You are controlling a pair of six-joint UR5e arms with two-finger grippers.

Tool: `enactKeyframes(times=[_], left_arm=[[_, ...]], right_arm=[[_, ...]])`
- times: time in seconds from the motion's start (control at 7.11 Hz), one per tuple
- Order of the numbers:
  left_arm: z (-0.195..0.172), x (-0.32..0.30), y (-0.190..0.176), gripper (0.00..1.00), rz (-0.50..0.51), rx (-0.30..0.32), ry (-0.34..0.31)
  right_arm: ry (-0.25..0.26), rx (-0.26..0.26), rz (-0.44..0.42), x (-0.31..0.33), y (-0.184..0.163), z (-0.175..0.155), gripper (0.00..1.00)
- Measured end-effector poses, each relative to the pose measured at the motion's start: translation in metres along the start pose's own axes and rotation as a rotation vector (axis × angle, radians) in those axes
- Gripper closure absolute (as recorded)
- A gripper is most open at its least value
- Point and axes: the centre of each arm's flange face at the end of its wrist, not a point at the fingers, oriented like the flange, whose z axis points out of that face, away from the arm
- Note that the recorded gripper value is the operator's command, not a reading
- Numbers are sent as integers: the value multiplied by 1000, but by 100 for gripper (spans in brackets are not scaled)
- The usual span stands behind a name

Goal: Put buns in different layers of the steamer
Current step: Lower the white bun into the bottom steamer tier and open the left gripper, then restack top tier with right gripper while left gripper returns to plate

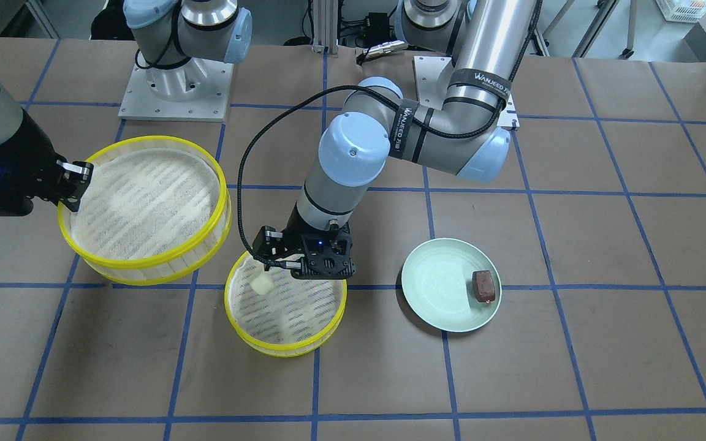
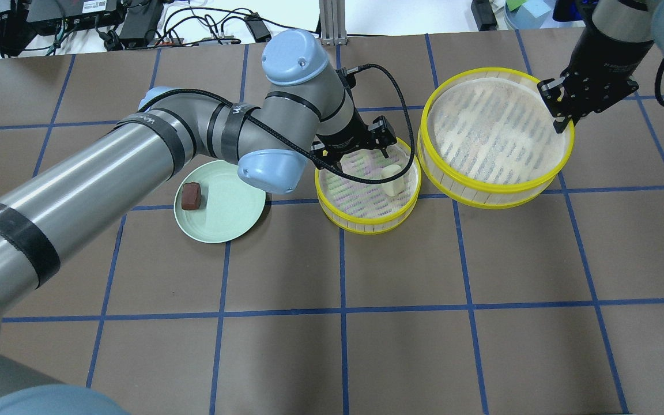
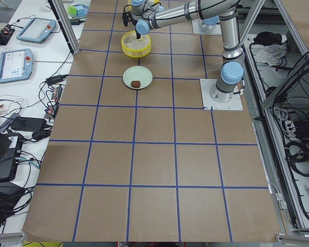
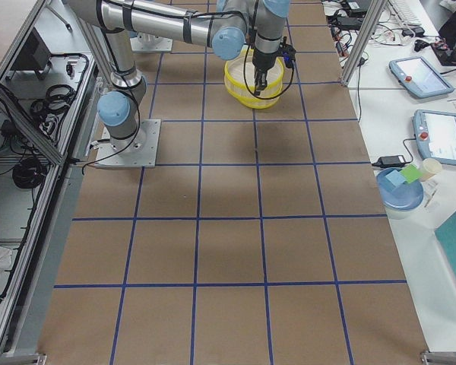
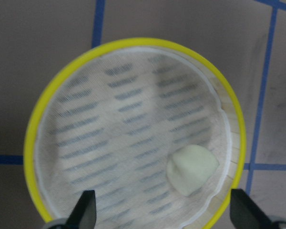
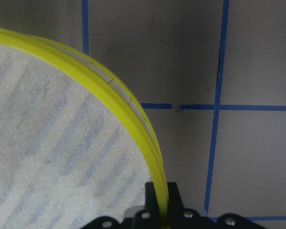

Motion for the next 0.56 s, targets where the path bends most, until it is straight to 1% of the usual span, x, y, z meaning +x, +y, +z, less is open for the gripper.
enactKeyframes(times=[0.28,0.42,0.56], left_arm=[[-37,-62,-31,0,40,-9,-103],[-55,-94,-40,0,72,-14,-176],[-69,-122,-45,0,104,-30,-271]], right_arm=[[6,35,5,-29,-9,3,100],[8,58,18,-54,-19,11,100],[7,80,40,-82,-34,27,100]])
